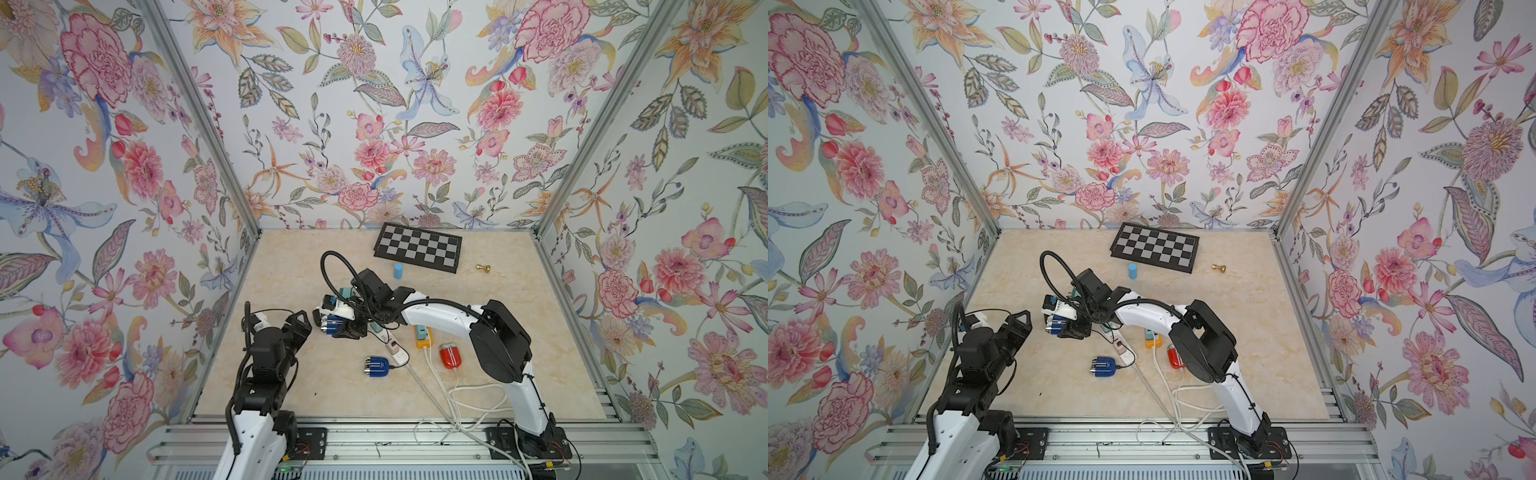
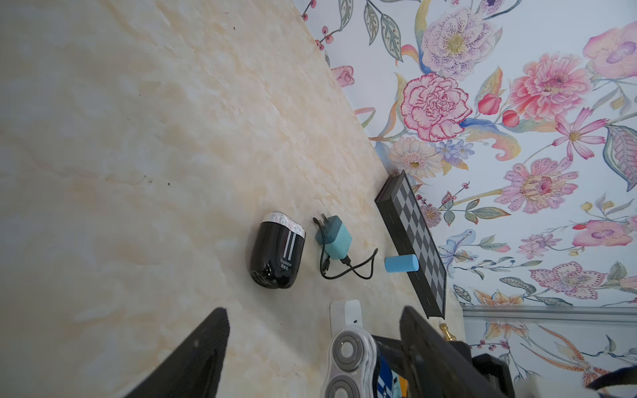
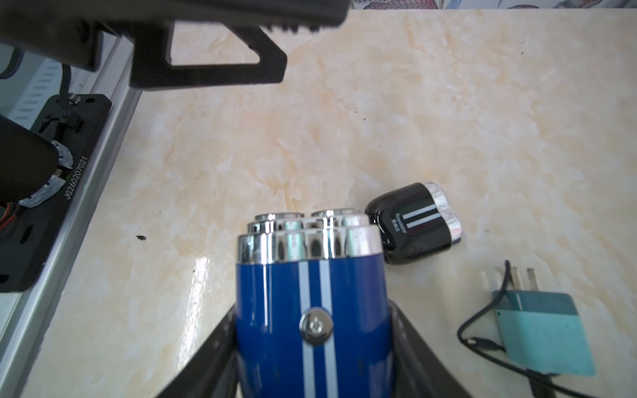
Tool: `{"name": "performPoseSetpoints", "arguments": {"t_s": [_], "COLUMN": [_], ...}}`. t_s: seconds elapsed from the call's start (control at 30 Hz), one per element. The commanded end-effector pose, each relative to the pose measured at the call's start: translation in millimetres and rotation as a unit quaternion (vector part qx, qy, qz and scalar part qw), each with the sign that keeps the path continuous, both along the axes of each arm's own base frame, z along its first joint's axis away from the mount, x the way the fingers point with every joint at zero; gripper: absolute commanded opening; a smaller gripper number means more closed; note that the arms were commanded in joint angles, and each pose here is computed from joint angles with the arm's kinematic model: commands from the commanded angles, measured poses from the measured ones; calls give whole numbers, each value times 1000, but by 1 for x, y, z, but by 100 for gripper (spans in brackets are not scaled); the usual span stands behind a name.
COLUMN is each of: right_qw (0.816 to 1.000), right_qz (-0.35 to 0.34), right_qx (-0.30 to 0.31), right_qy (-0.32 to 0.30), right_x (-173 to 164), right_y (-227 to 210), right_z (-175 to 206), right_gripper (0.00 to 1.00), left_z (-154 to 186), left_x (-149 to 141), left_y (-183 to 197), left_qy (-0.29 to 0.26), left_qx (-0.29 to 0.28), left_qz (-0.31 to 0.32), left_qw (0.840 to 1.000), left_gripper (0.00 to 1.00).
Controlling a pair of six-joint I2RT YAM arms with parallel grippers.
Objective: Unplug the electric shaver
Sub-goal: Pick up the electric shaver from the center of the board, then remove the charging cable from the electric shaver.
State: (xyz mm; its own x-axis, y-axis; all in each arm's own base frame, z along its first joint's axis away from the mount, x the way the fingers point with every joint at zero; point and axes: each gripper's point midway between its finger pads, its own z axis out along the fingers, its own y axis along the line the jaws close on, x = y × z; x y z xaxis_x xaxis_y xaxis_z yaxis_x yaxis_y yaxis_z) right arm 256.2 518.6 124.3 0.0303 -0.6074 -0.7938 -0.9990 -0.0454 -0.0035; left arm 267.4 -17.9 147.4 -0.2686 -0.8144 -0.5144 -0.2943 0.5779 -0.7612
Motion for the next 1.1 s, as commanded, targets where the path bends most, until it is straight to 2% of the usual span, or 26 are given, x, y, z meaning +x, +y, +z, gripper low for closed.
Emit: {"name": "performPoseSetpoints", "arguments": {"t_s": [0.0,0.13,0.3,0.43,0.57,0.63,0.87,1.07], "right_qw": [999,997,997,996,995,995,993,992], "right_qz": [6,7,6,4,6,10,10,22], "right_qx": [46,56,56,57,63,64,71,71], "right_qy": [25,47,54,68,80,80,93,102], "right_x": [-4,-4,-5,-6,-8,-10,-11,-22], "right_y": [14,17,17,17,20,22,25,29], "right_z": [37,42,43,43,47,48,54,54], "right_gripper": [53,52,52,52,52,52,53,52], "left_z": [18,25,24,28,32,19,17,18], "left_x": [6,8,12,13,14,13,15,16], "left_y": [-16,-24,-30,-29,-29,-28,-36,-35], "left_qy": [-51,-75,-105,-115,-122,-115,-117,-124], "left_qx": [-23,-19,-55,-51,-57,-60,-70,-71], "left_qz": [-26,-30,-23,-16,-13,-10,-18,-15], "left_qw": [998,997,993,992,991,992,991,990], "left_gripper": [80,81,81,80,77,76,72,61]}}
